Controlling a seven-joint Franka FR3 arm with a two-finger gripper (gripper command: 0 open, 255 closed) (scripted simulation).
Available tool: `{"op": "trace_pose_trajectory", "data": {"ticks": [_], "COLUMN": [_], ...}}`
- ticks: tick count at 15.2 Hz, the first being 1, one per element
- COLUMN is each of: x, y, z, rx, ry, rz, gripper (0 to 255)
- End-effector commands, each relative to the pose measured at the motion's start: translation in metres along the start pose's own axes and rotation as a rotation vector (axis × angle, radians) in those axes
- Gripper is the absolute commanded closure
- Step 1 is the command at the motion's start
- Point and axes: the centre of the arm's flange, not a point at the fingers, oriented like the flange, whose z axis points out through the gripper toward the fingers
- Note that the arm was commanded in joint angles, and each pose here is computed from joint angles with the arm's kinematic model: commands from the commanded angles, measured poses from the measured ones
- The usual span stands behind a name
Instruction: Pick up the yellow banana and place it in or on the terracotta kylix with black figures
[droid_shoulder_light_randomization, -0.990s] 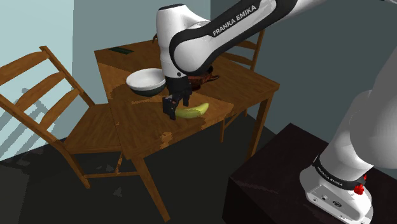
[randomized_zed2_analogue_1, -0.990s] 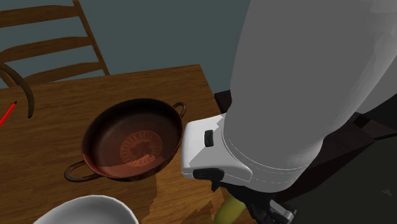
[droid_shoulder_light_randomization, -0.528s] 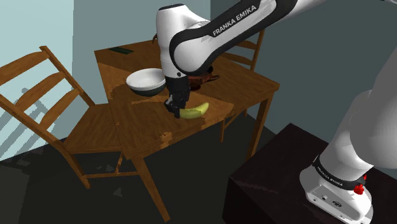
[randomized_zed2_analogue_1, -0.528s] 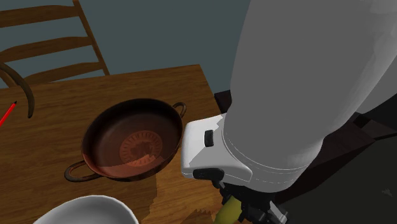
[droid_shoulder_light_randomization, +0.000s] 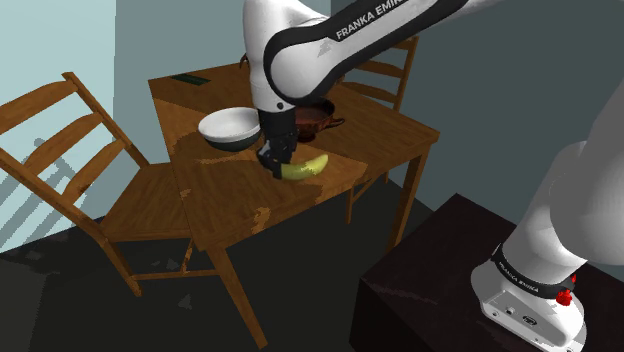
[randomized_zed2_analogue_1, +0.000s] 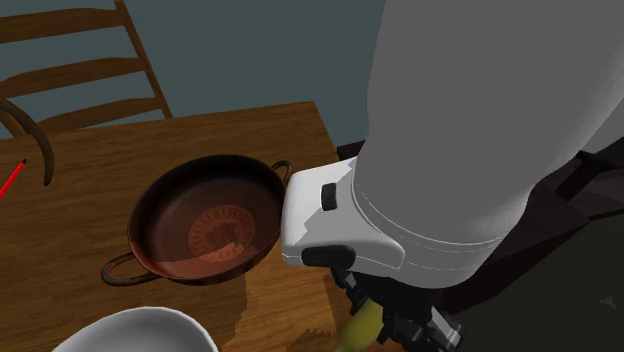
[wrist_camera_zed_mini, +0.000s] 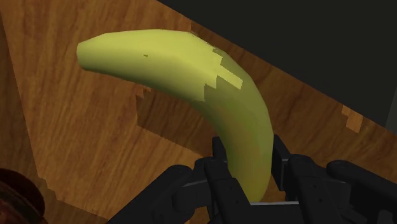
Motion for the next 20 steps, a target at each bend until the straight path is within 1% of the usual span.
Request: {"op": "trace_pose_trajectory", "data": {"ticks": [1, 20], "x": [0.0, 0.004], "y": [-0.001, -0.004], "z": [-0.01, -0.111], "rx": [0.0, 0.0], "ry": [0.0, 0.0], "rz": [0.0, 0.0], "gripper": [255, 255]}}
